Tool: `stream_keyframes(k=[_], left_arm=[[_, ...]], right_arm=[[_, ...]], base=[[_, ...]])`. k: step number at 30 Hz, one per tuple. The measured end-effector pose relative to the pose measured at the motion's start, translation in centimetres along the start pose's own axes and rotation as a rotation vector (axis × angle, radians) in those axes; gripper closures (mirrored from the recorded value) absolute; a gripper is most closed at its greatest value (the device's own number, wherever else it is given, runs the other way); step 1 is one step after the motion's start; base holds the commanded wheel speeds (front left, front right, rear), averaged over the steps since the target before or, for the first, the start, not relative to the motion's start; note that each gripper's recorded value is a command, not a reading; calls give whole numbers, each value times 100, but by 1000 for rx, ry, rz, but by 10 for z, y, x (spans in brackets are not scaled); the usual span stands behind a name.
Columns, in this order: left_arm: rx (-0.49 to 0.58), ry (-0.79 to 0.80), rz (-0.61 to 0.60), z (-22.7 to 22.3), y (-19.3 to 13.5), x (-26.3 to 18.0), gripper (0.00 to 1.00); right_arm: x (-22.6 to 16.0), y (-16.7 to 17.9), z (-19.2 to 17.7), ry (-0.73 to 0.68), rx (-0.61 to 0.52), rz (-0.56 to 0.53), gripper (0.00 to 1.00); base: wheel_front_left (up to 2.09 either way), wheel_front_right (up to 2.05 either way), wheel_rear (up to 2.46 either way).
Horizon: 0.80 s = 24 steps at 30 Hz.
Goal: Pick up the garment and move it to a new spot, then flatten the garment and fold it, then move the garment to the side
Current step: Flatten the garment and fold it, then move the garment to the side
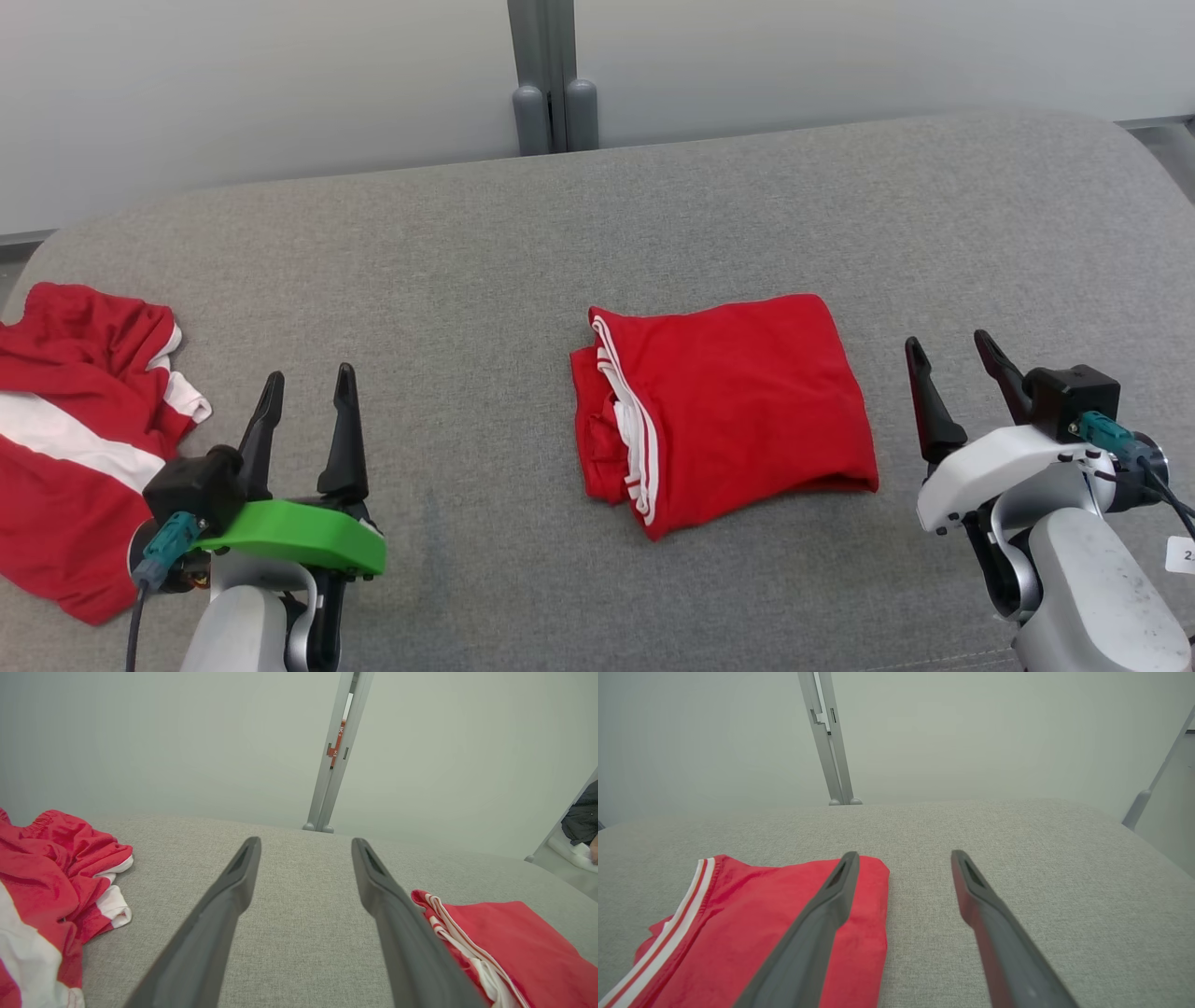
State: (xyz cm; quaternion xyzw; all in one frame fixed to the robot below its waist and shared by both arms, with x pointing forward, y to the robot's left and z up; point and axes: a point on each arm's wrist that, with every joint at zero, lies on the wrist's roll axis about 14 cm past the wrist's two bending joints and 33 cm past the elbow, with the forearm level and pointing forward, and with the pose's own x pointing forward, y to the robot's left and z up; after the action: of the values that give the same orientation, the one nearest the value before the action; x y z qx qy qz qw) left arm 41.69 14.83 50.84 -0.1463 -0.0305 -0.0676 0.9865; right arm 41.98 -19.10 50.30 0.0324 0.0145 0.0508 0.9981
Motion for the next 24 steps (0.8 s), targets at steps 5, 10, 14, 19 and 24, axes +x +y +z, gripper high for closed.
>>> stream_keyframes(k=[5, 10, 14, 19, 24], left_arm=[[-2, 1, 13, -1, 4, -2, 0], [-4, 8, 32, -3, 10, -6, 0], [-4, 7, 45, -3, 14, -9, 0], [-3, 13, 62, -4, 20, -10, 0], [-1, 15, 72, -6, 23, -8, 0]], right_arm=[[4, 4, -1, 8, -2, 12, 0], [9, 11, -1, 7, -1, 31, 0], [13, 16, 0, 4, 1, 45, 0], [18, 16, -2, 17, 15, 39, 0], [28, 10, -18, 196, 60, 18, 0]], base=[[0, 0, 0], [0, 0, 0], [0, 0, 0], [0, 0, 0], [0, 0, 0]])
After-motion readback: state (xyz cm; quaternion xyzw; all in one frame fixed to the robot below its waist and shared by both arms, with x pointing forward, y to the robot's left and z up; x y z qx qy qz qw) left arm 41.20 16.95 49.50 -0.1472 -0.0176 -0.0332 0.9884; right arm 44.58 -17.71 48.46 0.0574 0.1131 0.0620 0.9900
